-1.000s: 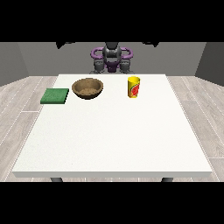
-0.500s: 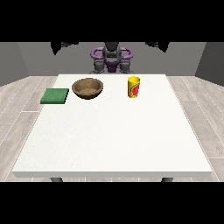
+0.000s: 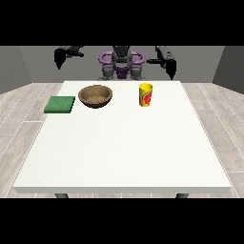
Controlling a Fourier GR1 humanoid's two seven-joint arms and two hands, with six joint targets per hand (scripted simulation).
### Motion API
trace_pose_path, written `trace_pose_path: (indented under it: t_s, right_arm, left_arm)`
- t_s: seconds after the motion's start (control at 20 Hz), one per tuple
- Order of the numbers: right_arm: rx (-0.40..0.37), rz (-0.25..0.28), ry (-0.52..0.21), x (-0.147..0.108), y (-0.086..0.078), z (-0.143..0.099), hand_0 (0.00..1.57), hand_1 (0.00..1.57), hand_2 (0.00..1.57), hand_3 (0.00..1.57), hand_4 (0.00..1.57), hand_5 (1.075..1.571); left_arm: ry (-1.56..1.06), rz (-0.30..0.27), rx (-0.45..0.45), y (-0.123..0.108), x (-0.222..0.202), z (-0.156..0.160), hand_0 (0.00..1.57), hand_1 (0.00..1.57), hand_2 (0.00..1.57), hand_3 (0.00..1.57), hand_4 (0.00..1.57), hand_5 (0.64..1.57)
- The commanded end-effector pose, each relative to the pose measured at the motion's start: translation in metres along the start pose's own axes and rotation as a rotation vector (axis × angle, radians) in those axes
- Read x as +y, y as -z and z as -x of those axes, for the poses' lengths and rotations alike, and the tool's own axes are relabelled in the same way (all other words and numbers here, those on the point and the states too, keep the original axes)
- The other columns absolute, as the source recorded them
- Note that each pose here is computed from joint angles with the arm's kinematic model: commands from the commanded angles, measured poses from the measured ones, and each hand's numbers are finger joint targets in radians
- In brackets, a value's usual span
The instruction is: Pick the cup and pour the ball into the bowl, then pick the bowl and place it on the pad
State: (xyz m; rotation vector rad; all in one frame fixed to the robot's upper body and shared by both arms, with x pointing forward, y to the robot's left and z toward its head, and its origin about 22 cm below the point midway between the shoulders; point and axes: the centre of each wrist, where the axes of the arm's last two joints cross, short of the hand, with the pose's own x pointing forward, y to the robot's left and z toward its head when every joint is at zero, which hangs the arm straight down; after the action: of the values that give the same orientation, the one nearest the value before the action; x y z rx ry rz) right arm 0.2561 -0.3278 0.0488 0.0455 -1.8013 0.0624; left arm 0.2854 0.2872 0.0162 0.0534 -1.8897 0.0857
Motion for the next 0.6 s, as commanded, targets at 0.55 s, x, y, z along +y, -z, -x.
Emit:
trace_pose_path:
  t_s: [0.55]
  right_arm:
    - [-0.109,-0.048,0.007,0.02,0.013,0.012,0.0,0.0,0.0,0.0,0.0,1.57]
  left_arm:
    - [0.056,-0.053,-0.076,0.007,-0.04,0.082,0.0,0.0,0.0,0.0,0.0,1.517]
